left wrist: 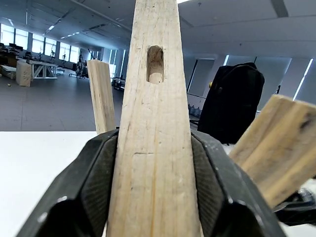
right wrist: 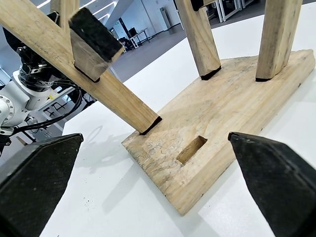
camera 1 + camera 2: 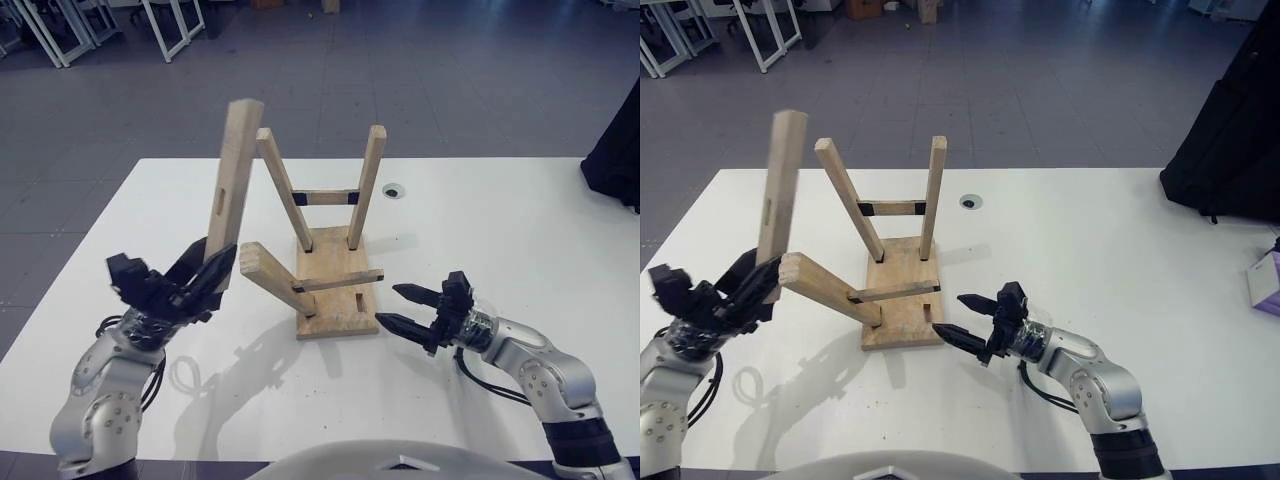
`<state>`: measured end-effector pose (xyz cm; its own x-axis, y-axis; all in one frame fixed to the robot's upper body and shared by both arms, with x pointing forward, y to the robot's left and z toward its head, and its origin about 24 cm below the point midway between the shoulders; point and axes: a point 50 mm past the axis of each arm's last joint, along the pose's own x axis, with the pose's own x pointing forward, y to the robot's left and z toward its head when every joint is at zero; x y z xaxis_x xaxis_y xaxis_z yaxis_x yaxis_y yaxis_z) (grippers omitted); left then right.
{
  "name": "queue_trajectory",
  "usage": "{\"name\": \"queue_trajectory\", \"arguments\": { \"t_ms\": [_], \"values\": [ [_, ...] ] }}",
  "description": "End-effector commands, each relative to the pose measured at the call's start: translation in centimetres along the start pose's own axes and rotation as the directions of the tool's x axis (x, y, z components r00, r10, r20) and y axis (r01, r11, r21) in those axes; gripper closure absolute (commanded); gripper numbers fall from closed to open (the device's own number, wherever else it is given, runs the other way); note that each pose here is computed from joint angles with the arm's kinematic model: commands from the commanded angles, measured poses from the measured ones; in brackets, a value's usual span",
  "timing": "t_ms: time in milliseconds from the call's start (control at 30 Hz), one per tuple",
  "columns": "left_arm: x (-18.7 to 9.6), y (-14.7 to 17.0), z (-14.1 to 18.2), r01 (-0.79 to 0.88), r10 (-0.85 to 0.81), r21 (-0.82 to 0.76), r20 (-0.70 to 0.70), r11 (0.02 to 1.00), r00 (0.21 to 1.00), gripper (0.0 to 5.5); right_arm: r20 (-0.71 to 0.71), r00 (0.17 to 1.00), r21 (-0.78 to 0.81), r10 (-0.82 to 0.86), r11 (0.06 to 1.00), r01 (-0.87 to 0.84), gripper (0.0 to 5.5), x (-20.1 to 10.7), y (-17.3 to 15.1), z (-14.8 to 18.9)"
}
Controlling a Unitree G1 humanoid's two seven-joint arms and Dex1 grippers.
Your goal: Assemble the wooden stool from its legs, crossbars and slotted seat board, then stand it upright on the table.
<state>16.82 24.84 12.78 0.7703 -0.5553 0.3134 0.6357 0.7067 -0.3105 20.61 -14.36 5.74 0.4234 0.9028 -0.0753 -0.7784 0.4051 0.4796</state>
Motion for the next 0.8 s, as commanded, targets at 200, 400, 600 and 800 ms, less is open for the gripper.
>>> {"name": "queue_trajectory", "arguments": {
  "t_ms": [200,400,600,800],
  "values": [
    [-0.4,-6.4,2.2,0.389,-0.392,-0.086,-0.023,0.917,0.920,3.46,-0.038,0.999,0.025,-0.029,0.999,0.030,0.00,-0.7,-0.5,-0.5],
    [0.9,-9.0,0.3,0.562,-0.574,-0.128,-0.273,0.817,0.773,3.46,-0.032,0.999,0.032,-0.025,0.999,0.026,0.00,-0.4,-0.5,-0.7],
    [1.3,-7.9,-2.7,0.459,-0.525,-0.258,-0.348,0.850,0.777,3.46,0.058,0.998,0.041,0.005,0.999,-0.007,0.00,-1.1,-0.1,0.7],
    [1.2,-5.8,-4.9,0.441,-0.553,-0.351,-0.359,0.826,0.751,3.46,0.072,0.990,0.043,0.125,0.991,-0.128,0.00,-3.3,1.2,2.1]
  ]
}}
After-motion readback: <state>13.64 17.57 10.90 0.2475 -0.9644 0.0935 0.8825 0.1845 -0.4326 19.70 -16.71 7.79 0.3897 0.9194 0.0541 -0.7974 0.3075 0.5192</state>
